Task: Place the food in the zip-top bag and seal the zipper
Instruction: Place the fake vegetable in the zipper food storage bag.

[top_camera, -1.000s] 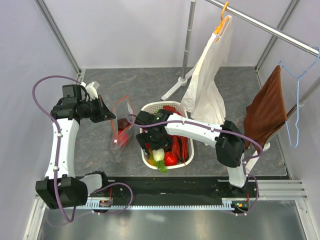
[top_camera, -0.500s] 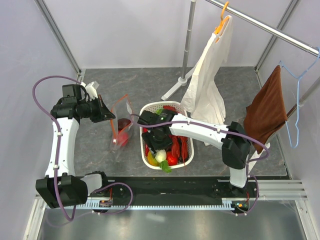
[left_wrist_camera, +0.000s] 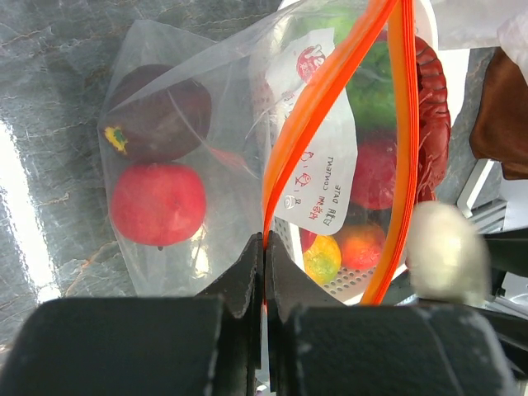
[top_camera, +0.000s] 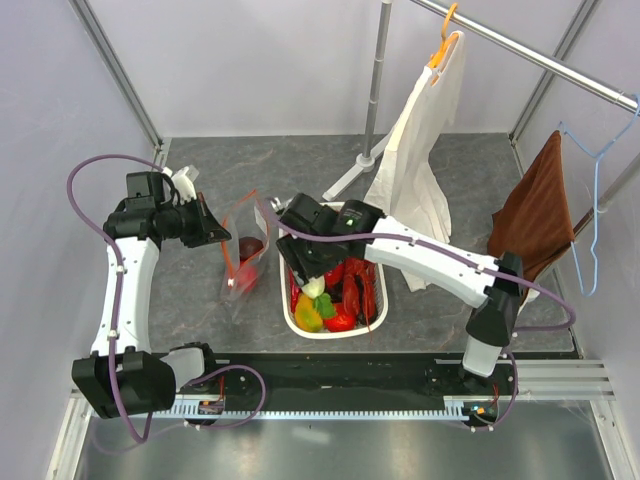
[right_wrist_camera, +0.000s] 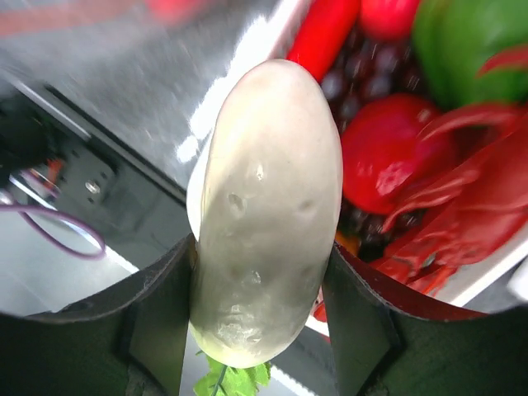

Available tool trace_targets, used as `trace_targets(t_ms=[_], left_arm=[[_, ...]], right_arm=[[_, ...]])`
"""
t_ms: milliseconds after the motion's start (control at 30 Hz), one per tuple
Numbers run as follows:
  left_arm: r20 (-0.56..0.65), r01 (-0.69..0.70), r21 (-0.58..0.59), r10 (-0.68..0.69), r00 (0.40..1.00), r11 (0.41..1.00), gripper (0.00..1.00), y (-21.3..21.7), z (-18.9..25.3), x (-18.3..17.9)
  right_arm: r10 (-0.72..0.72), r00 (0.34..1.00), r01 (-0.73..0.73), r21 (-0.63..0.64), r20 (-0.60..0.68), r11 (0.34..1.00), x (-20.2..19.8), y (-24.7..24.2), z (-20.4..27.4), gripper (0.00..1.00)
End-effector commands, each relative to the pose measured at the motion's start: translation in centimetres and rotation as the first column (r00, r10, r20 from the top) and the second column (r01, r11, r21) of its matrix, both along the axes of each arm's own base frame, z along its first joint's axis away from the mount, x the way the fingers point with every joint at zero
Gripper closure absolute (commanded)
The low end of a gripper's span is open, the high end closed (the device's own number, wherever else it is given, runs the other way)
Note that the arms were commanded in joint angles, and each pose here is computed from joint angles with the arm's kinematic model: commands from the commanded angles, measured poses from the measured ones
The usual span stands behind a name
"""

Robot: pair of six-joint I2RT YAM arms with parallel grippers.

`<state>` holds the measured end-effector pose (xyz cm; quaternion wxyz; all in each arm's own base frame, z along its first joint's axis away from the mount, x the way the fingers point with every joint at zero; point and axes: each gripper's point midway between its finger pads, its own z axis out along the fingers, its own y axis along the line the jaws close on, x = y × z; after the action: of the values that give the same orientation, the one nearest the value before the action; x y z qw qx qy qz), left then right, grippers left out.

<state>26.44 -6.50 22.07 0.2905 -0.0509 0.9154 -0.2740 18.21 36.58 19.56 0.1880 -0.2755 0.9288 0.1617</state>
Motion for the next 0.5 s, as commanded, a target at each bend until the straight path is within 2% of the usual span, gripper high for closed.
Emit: trace_targets(t_ms=[0, 133, 233, 267, 300, 333, 367, 433, 467], left_arm=[[0.05, -0.018, -0.011, 0.018, 0.999, 1.0, 0.98, 0.1, 1.4, 0.5], [0.06, -0.006, -0.02, 0.007, 0.998, 1.0, 0.98, -0.2, 1.7, 0.4], [0.069, 0.0, -0.032, 0.002, 0.998, 1.0, 0.98, -0.4, 2.0, 0.4], [0.071, 0.001, -0.033, 0.002, 0.997, 0.999, 0.98, -0.4, 2.1, 0.4], [0.073, 0.001, -0.033, 0.002, 0.997, 0.999, 0.98, -0.4, 2.2, 0.4], [0.073, -0.001, -0.029, 0.004, 0.997, 1.0, 0.98, -0.3, 2.2, 0.4], [0.074, -0.001, -0.031, 0.004, 0.997, 1.0, 0.98, -0.4, 2.2, 0.4], [0.075, 0.006, -0.041, -0.003, 0.997, 0.999, 0.98, -0.5, 2.4, 0.3], [0.074, 0.009, -0.048, -0.005, 0.997, 0.999, 0.98, -0.7, 2.5, 0.3]], right_arm=[[-0.04, 0.967, -0.003, 0.168, 0.251, 0.986, 3.3, 0.8, 8.8, 0.7], [-0.136, 0.9, -0.001, 0.313, 0.415, 0.95, 6.6, 2.8, 15.7, 0.71], [-0.223, 0.846, -0.044, 0.481, 0.484, 0.875, 8.2, 5.2, 20.2, 0.72], [-0.281, 0.815, -0.068, 0.564, 0.507, 0.823, 9.0, 6.4, 22.6, 0.72], [-0.321, 0.794, -0.069, 0.601, 0.516, 0.796, 9.6, 6.7, 23.5, 0.73], [-0.355, 0.774, -0.046, 0.606, 0.524, 0.794, 10.4, 6.7, 22.5, 0.75], [-0.421, 0.73, -0.084, 0.682, 0.538, 0.726, 11.1, 7.4, 24.8, 0.79], [-0.45, 0.704, -0.087, 0.695, 0.549, 0.713, 11.9, 8.0, 23.0, 0.83], [-0.487, 0.682, -0.116, 0.738, 0.546, 0.665, 12.1, 8.4, 24.2, 0.85]])
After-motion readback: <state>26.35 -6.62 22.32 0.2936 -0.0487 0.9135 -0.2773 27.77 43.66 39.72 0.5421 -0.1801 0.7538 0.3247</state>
